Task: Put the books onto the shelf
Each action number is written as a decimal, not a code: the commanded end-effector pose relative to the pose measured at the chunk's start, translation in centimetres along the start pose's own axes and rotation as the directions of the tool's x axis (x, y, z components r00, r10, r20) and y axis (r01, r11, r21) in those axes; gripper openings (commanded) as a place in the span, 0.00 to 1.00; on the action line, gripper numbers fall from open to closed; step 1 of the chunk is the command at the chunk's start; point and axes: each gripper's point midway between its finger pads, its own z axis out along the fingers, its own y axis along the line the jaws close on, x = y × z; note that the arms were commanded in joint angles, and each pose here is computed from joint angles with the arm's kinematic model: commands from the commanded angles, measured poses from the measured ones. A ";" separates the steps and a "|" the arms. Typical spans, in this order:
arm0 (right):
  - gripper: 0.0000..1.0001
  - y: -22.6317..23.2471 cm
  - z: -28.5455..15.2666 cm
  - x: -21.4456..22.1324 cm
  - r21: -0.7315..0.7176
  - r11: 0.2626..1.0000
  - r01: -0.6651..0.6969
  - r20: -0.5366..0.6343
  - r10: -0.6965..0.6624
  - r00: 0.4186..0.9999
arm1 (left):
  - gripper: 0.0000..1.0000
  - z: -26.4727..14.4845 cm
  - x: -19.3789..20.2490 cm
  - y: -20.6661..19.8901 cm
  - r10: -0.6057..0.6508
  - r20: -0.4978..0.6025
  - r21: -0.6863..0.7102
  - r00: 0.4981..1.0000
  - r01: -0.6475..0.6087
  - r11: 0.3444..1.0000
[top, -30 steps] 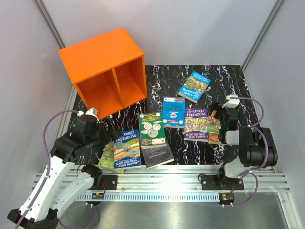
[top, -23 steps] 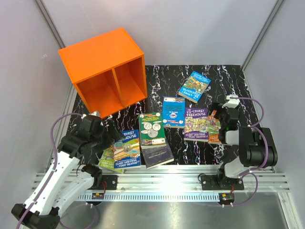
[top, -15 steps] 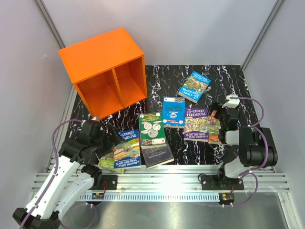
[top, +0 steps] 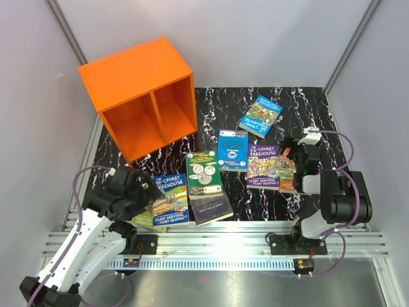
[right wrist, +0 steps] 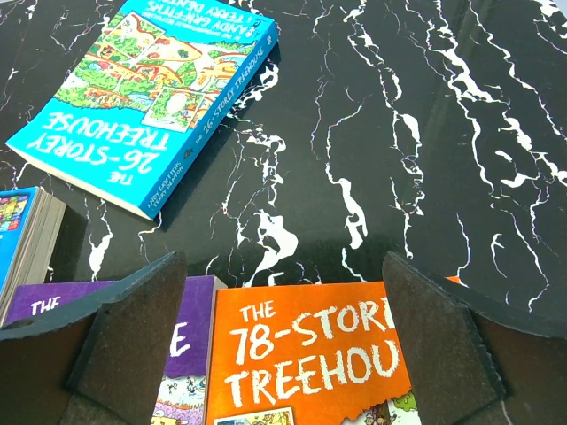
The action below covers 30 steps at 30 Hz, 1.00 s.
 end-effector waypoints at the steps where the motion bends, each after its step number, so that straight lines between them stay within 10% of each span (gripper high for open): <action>1: 1.00 0.1 0.7 -1.9 -0.005 1.000 0.006 0.059 -0.006 0.998 | 0.99 1.8 0.6 0.1 -0.023 -0.020 0.022 1.000 0.023 0.999; 10: 1.00 -2.2 0.0 -5.2 0.218 0.974 -0.067 0.156 0.033 0.987 | 0.99 3.6 0.4 0.1 0.042 -0.050 -0.019 0.998 -0.043 0.999; 17: 1.00 3.5 -0.4 -13.3 0.116 0.976 -0.183 -0.177 0.201 0.963 | 0.99 2.8 -0.5 -1.2 0.049 -0.014 0.027 0.999 -0.048 0.998; 21: 1.00 10.5 -2.3 -16.2 0.026 0.760 -0.649 -0.334 0.619 0.711 | 0.99 2.5 -1.0 -1.4 0.086 -0.001 0.031 0.996 -0.086 0.996; 22: 1.00 13.4 -4.0 -13.7 -0.017 0.663 -0.748 -0.514 0.636 0.575 | 0.99 2.6 -0.9 -1.6 0.089 -0.009 0.038 0.996 -0.089 0.995; 25: 1.00 21.3 -6.6 -10.8 -0.185 0.432 -0.883 -0.742 0.528 0.414 | 0.99 2.8 -0.8 -1.9 0.092 -0.017 0.048 0.996 -0.092 0.995; 30: 1.00 26.7 -10.4 -3.1 -0.138 0.594 -0.793 -0.848 0.342 0.404 | 0.99 2.1 -1.0 -2.0 0.090 0.009 0.066 0.996 -0.091 0.994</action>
